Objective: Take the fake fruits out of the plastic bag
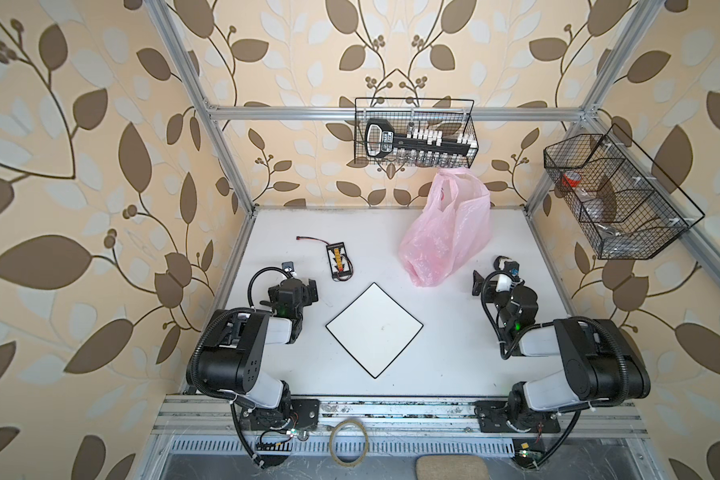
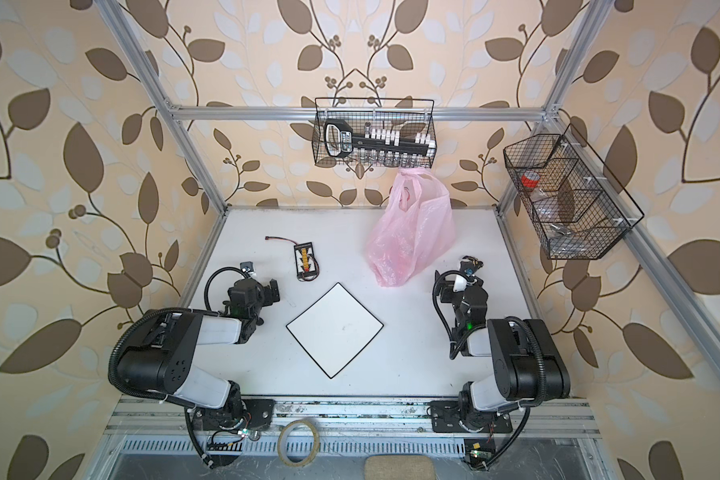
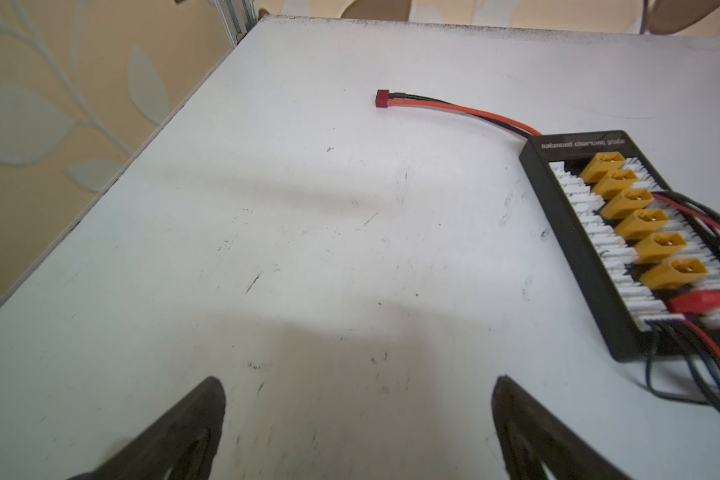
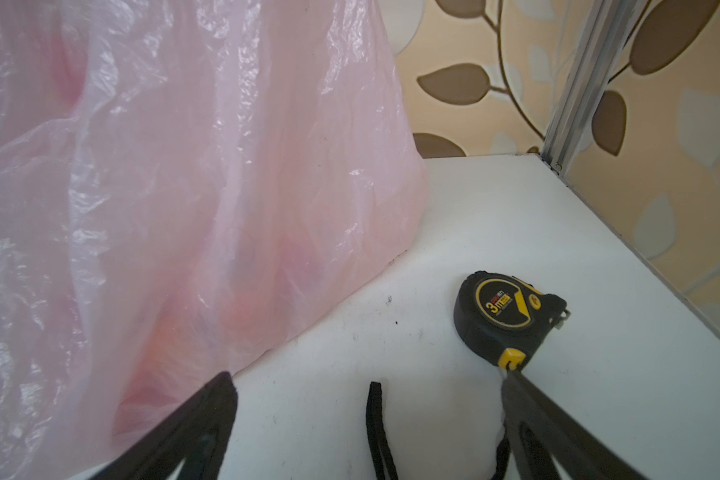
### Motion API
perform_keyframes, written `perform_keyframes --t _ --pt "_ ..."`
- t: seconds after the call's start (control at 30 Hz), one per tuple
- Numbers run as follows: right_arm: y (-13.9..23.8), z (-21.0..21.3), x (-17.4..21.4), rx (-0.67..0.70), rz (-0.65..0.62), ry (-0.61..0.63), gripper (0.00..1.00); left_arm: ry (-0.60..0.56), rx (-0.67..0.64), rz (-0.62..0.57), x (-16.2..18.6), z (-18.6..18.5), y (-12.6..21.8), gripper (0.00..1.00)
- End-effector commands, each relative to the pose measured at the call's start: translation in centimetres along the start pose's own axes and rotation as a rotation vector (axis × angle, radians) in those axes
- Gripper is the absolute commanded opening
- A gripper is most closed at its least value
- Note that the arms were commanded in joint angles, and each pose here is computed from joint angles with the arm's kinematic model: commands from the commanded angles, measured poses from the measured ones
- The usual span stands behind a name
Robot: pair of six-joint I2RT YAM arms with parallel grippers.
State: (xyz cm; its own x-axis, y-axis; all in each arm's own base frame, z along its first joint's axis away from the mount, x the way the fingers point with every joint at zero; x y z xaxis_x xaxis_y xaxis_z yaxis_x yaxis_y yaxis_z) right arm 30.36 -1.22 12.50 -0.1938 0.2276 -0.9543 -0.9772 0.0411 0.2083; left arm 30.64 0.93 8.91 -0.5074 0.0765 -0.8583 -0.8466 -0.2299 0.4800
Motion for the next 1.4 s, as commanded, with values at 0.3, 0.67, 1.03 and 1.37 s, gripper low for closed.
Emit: perform_keyframes --t 0.3,0.67,1.03,1.37 --pt "0.3 -0.1 -2.4 0.038 -0.035 -0.020 1.00 0.032 -0.013 -0.109 -4.7 1.1 2.2 0.99" --pt "2.9 0.8 -8.0 0.042 -0.102 -0.165 1.00 0.328 0.016 -0.195 -10.1 2.8 8.0 0.99" --pt "1.4 4.2 -12.4 -0.181 0.029 -0.284 0.94 0.449 0.336 -0.115 -13.7 0.6 10.9 0.99" --pt "-0.1 11.4 -17.1 -0.414 0.060 -0.163 0.86 0.407 0.729 -0.080 -15.1 -5.2 14.2 0.99"
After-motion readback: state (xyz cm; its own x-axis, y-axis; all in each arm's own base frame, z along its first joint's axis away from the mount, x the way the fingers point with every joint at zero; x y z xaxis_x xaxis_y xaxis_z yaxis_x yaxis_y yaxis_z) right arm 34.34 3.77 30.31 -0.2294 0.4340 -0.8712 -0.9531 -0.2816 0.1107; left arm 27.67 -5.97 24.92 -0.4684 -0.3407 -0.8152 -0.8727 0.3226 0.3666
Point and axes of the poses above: each gripper's point midway between its finger pads, its own y axis back along the fingers, its own z axis along the line the jaws close on, x = y × z, the point moved 7 cm from there along y, back along the fingers, and after that the axes turned 11 degrees about -y, right-handed, at the moved point
